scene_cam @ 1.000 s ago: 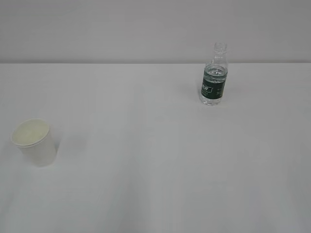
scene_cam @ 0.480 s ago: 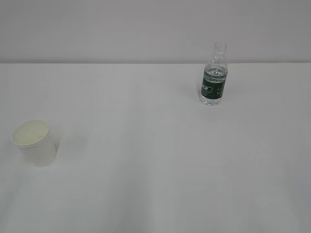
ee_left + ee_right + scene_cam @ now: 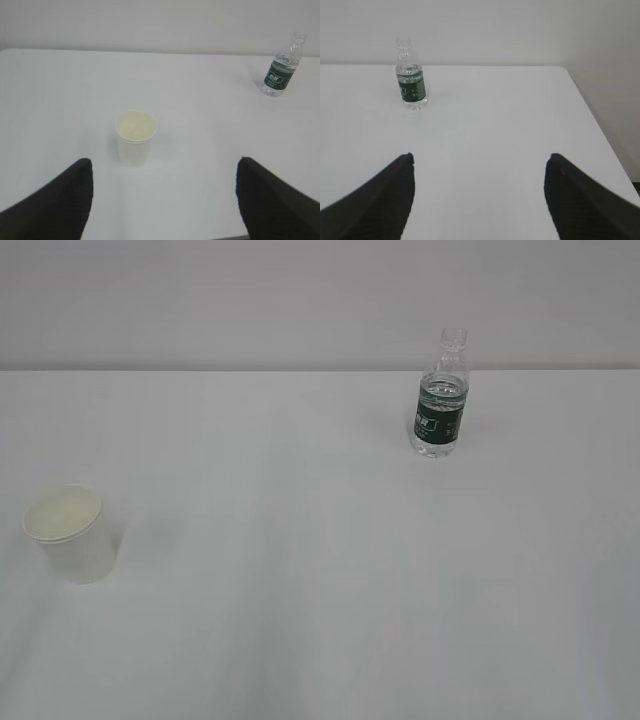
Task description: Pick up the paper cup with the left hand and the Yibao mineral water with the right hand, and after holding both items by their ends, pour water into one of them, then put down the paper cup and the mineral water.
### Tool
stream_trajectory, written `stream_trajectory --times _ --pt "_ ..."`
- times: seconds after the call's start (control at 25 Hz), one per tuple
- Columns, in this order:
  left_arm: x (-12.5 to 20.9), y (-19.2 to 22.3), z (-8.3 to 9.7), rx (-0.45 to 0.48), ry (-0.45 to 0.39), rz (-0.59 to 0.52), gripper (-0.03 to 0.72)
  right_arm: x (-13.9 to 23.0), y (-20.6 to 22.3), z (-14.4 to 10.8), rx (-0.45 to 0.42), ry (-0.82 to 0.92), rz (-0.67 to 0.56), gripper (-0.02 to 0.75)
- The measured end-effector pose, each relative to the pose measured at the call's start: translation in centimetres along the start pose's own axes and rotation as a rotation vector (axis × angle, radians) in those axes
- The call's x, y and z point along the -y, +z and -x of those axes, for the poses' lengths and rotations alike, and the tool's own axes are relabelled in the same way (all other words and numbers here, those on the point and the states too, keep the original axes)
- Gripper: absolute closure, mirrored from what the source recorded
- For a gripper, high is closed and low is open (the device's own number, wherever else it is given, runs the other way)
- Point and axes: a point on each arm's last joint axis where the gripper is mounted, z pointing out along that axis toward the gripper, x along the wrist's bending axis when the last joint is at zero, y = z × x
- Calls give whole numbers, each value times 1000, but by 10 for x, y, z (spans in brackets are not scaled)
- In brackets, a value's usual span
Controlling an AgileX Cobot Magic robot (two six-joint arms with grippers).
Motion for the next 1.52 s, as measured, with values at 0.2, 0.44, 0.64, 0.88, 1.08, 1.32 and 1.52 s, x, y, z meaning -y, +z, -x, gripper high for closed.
stream_trajectory --times 0.2,0.44,0.64,0.88,1.08,1.32,1.52 --pt "-4 0 0 -2 -1 41 48 -4 0 0 -2 2 45 125" --pt "-8 0 -2 -22 12 86 66 -10 -1 0 -3 0 107 128" --pt "-10 -1 -2 -24 14 109 79 -11 2 -2 -15 6 138 129" --pt "-10 -1 -2 -25 14 115 96 -1 16 -10 -90 50 120 129" --pt "-11 -1 -2 -25 14 116 97 -1 20 -12 -107 -1 143 130" --pt "-11 -1 -2 -28 17 116 97 -4 21 -13 -120 -58 163 132" --pt "-11 -1 -3 -33 21 116 97 -5 29 -17 -156 -86 132 132"
